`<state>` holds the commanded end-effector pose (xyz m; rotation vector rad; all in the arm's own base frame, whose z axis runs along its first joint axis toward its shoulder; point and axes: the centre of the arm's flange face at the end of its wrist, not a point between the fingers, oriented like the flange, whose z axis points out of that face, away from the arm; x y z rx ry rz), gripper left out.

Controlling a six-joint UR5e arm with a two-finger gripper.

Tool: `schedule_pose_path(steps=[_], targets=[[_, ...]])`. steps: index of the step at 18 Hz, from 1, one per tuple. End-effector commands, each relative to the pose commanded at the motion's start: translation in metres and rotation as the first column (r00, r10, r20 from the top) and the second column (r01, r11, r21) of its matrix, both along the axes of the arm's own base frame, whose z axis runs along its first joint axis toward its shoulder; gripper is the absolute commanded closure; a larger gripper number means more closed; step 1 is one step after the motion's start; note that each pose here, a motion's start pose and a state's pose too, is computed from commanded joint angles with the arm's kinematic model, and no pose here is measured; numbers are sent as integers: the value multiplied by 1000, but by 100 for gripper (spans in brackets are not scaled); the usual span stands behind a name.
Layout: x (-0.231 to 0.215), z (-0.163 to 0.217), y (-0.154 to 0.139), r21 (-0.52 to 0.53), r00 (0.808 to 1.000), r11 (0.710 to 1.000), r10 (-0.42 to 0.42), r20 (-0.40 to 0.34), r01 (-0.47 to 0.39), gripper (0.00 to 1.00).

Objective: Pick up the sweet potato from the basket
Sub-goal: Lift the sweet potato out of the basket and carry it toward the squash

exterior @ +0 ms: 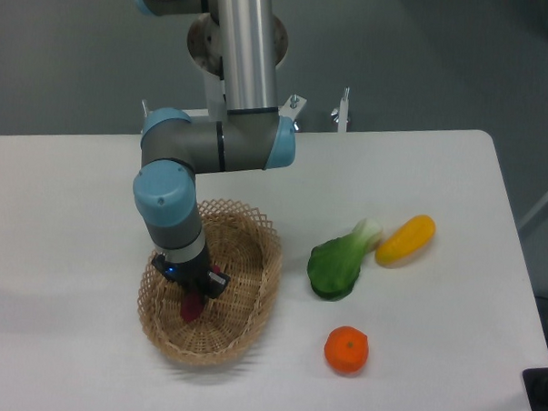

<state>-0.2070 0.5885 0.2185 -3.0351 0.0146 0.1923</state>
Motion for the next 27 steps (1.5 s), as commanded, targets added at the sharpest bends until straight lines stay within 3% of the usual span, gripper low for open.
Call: schedule_pose_path(steps=[3, 7, 11, 19, 23, 27], targets=[[-55, 66, -13, 72, 997, 997, -34, -74, 39, 76], [-118, 101, -30, 114, 995, 993, 33, -90, -22, 75], [-183, 142, -53, 110, 994, 994, 15, -108, -3, 75], [-300, 159, -155, 103, 989, 988, -103, -108, 114, 75], [-322, 166, -191, 89, 985, 985, -137, -107, 147, 75], [-331, 174, -208, 74, 980, 982, -164, -109, 172, 75]])
